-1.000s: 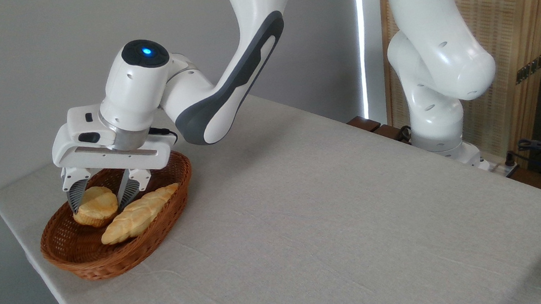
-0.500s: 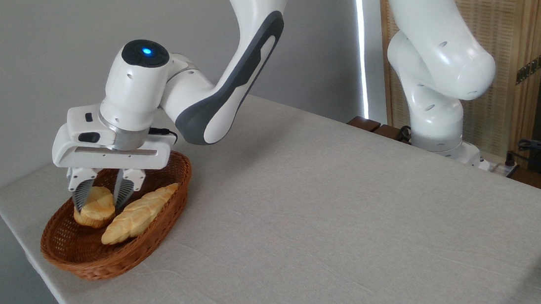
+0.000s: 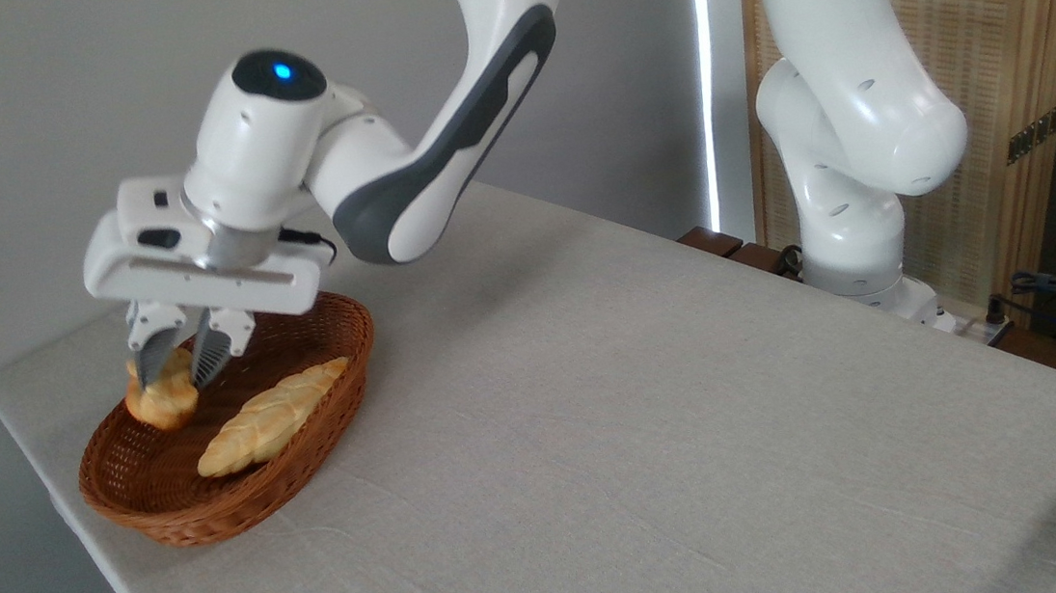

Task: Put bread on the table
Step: 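Lift the round bun out of the basket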

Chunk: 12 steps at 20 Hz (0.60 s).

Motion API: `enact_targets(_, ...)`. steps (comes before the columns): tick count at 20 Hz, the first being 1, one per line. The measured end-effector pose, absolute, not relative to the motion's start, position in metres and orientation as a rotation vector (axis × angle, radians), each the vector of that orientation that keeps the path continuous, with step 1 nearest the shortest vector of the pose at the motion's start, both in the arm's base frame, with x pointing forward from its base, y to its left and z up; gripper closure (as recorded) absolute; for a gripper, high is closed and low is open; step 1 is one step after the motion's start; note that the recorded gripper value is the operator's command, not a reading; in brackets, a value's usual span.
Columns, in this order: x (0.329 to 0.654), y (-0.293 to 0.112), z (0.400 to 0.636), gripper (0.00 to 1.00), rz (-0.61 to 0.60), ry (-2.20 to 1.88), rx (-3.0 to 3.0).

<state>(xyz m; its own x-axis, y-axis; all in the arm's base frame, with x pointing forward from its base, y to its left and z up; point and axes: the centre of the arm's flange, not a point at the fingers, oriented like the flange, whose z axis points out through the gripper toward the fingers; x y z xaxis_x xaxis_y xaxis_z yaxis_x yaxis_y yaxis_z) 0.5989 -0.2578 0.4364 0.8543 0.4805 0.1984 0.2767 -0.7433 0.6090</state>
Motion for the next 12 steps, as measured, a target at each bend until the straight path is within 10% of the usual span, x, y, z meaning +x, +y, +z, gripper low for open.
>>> enact_targets(7, 0.572, -0.212, 0.521, 0.54, 0.468, 0.292, 2.721)
enact_targets(12, 0.566, -0.147, 0.532, 0.50, 0.399, 0.052, 2.904)
